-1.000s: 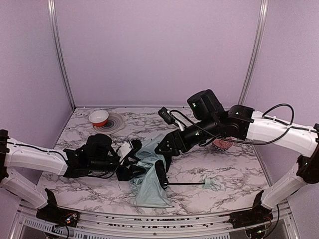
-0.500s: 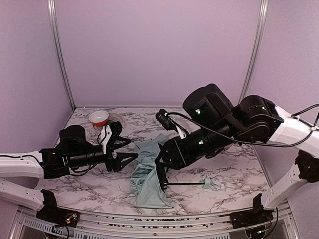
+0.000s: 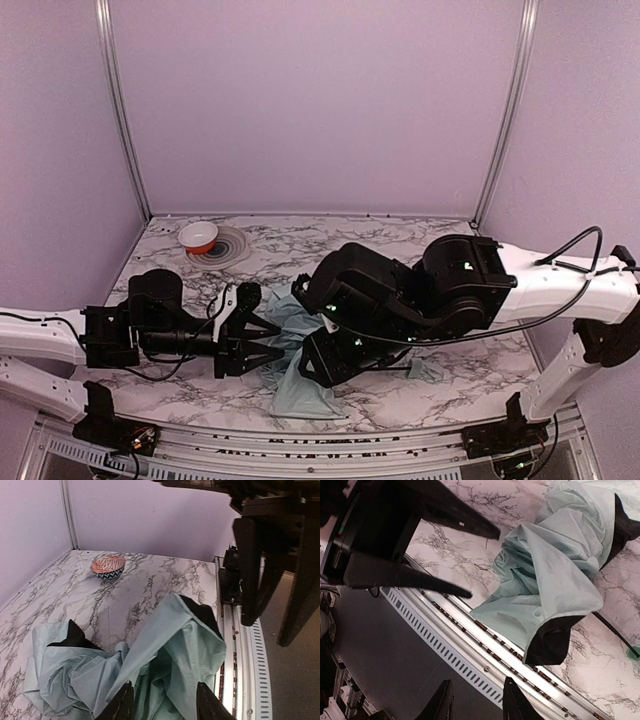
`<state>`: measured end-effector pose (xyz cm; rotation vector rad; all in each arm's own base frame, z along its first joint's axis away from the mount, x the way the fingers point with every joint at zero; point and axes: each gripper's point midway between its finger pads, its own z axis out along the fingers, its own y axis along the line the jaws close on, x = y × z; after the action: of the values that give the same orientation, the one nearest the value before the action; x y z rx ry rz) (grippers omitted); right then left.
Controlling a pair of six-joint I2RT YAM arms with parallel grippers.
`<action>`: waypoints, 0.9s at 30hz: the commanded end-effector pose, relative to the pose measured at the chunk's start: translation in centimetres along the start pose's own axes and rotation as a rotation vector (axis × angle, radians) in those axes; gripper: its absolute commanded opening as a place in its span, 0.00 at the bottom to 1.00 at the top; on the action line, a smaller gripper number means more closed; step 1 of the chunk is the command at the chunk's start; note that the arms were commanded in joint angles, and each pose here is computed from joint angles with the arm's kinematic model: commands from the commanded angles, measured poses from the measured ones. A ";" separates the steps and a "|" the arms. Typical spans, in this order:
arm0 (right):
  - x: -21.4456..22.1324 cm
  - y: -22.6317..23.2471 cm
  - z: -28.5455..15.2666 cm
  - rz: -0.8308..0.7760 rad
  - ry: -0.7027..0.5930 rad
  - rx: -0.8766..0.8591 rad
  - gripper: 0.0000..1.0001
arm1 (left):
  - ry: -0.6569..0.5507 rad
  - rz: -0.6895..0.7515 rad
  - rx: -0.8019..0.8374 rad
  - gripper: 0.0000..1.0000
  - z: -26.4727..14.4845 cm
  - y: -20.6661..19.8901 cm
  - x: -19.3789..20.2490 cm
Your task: Put away the umbrella
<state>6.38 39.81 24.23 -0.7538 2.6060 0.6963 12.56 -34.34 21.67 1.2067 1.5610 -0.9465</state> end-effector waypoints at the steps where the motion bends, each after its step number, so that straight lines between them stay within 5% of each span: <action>1: -1.2 -1.6 1.1 0.026 -0.055 0.080 0.32 | 0.033 0.012 0.093 0.47 0.4 -2.4 1.0; 9: -2.1 -4.1 2.2 0.025 -0.075 0.153 0.31 | 0.105 -0.007 0.115 0.54 2.7 -2.8 2.4; 15: -2.9 -4.7 3.2 0.004 -0.090 0.173 0.28 | 0.146 -0.001 0.072 0.46 3.9 -2.0 3.4; 18: -3.4 -6.0 3.3 0.014 -0.111 0.200 0.24 | 0.149 0.007 0.077 0.35 4.3 -2.1 3.5; 23: -4.5 -7.9 2.8 0.015 -0.157 0.252 0.17 | 0.127 0.012 0.105 0.00 4.1 -2.6 3.3; 27: -5.3 -9.4 3.2 0.006 -0.175 0.261 0.09 | 0.104 0.025 0.122 0.00 3.3 -3.0 3.3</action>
<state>14.32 37.14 19.14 -0.6277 2.5522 0.3698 10.61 -37.36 16.21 1.3803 1.6585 -0.9487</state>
